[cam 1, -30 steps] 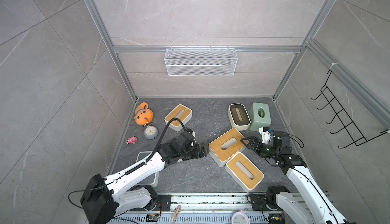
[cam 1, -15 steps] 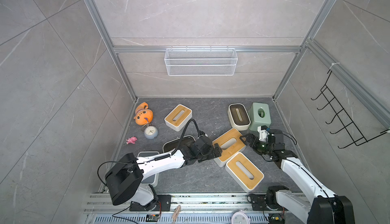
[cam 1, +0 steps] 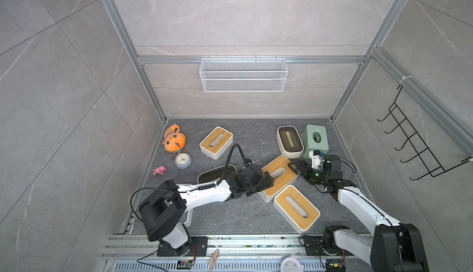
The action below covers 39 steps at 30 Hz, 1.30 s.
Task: Stack the tissue boxes
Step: Adjust the tissue box at the center of the board.
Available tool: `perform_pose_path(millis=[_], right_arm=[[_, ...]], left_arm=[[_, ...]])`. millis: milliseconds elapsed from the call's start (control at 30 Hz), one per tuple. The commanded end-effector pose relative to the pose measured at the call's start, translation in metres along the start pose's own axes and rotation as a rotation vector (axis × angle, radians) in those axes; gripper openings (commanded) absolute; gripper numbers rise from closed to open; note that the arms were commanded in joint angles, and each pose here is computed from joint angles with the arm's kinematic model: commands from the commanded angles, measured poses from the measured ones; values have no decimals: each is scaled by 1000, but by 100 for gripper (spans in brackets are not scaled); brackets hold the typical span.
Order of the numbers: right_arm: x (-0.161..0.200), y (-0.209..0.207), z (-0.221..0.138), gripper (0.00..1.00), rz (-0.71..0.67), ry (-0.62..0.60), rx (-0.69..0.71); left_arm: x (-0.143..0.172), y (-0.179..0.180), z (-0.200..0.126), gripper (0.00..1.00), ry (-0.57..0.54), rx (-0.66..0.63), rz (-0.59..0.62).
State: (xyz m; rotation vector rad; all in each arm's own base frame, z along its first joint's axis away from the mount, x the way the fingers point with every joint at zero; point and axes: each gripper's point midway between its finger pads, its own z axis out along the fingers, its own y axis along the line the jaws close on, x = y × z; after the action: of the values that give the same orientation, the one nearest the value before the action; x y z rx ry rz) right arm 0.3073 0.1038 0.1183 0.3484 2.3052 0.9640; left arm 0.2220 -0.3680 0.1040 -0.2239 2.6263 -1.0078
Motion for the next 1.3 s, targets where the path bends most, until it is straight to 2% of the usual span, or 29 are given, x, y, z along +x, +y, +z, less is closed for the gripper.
perform_pose_path(millis=[0, 233, 633, 1267], right_arm=[[12, 9, 4, 100, -26, 47, -55], [20, 16, 6, 100, -36, 64, -61], [29, 46, 37, 100, -95, 76, -74], [40, 68, 80, 100, -109, 93, -101]], left_arm=[[-8, -26, 2, 100, -15, 63, -23], [-18, -29, 3, 100, -25, 38, -49], [-56, -9, 1, 100, -19, 6, -96], [-111, 26, -29, 100, -59, -37, -139]])
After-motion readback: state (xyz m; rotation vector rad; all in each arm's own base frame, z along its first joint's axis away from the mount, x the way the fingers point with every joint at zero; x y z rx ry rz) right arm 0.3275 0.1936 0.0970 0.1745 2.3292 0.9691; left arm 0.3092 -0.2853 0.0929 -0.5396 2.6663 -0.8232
